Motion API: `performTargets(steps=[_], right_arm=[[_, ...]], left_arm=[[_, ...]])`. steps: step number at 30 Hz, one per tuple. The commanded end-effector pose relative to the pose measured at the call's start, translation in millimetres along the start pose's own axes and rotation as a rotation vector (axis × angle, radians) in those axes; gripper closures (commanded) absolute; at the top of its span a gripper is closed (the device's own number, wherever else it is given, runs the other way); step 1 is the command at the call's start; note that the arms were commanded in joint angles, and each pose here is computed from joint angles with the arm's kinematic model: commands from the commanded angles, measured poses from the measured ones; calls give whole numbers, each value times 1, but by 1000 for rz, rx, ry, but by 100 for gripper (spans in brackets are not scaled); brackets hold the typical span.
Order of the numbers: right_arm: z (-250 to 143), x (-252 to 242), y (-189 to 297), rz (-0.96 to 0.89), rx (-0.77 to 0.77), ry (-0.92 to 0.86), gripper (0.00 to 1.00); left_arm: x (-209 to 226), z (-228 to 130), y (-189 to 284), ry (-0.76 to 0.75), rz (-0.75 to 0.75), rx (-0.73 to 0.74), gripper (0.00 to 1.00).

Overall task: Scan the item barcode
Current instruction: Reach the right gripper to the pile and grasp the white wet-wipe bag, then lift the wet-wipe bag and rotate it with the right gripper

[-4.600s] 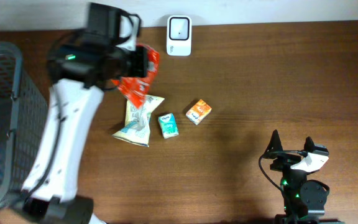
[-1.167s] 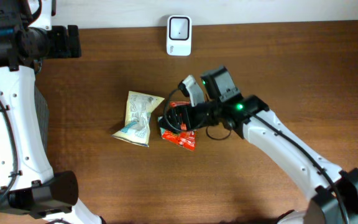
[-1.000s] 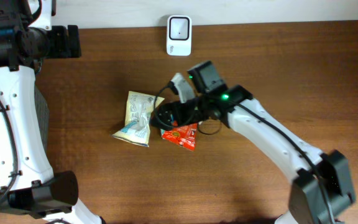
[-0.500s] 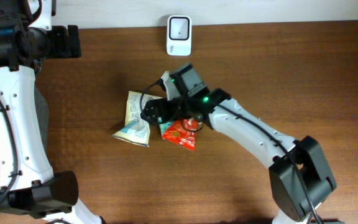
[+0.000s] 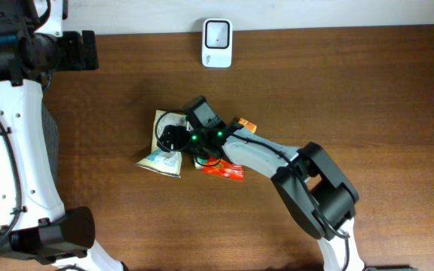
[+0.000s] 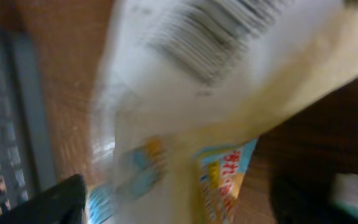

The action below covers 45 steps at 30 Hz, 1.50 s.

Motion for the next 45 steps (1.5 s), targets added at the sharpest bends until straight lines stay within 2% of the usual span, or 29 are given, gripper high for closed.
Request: performTargets(steps=[1, 5, 6, 8, 10, 13, 16, 19, 23, 27, 33, 39, 45], right_arm=[[-6, -18, -24, -17, 87, -85, 25], [-3, -22, -22, -18, 103, -64, 76], [-1, -25, -20, -21, 112, -64, 84], [3, -28, -14, -7, 149, -74, 89], [10, -26, -4, 61, 199, -4, 96], [21, -23, 17, 63, 209, 97, 96], [26, -8, 50, 48, 229, 323, 96], [18, 11, 85, 41, 283, 589, 96], [6, 26, 124, 31, 329, 841, 96], [-3, 30, 143, 53, 350, 1000, 96], [-5, 25, 151, 54, 380, 1137, 96], [4, 15, 151, -119, 356, 1241, 96], [24, 12, 149, -302, 259, 1328, 96]], left_arm=[[0, -1, -2, -11, -11, 5, 1], [0, -1, -2, -11, -11, 4, 1], [0, -1, -2, -11, -11, 5, 1], [0, -1, -2, -11, -11, 5, 1], [0, -1, -2, -11, -11, 5, 1], [0, -1, -2, -11, -11, 5, 1], [0, -1, -2, -11, -11, 5, 1], [0, -1, -2, -11, -11, 4, 1], [0, -1, -2, -11, -11, 4, 1], [0, -1, -2, -11, -11, 5, 1], [0, -1, -2, -11, -11, 5, 1], [0, -1, -2, -11, -11, 5, 1], [0, -1, -2, -11, -11, 5, 1]])
Point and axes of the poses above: each gripper's point midway between its finger pads, its own y axis back along the fingers, its own x axis along the line the jaws close on, z = x × y, the point moved 9 cm from there along y, back along the fingers, and after that the axes turned 10 degrees about -y, right-handed, at the moved point
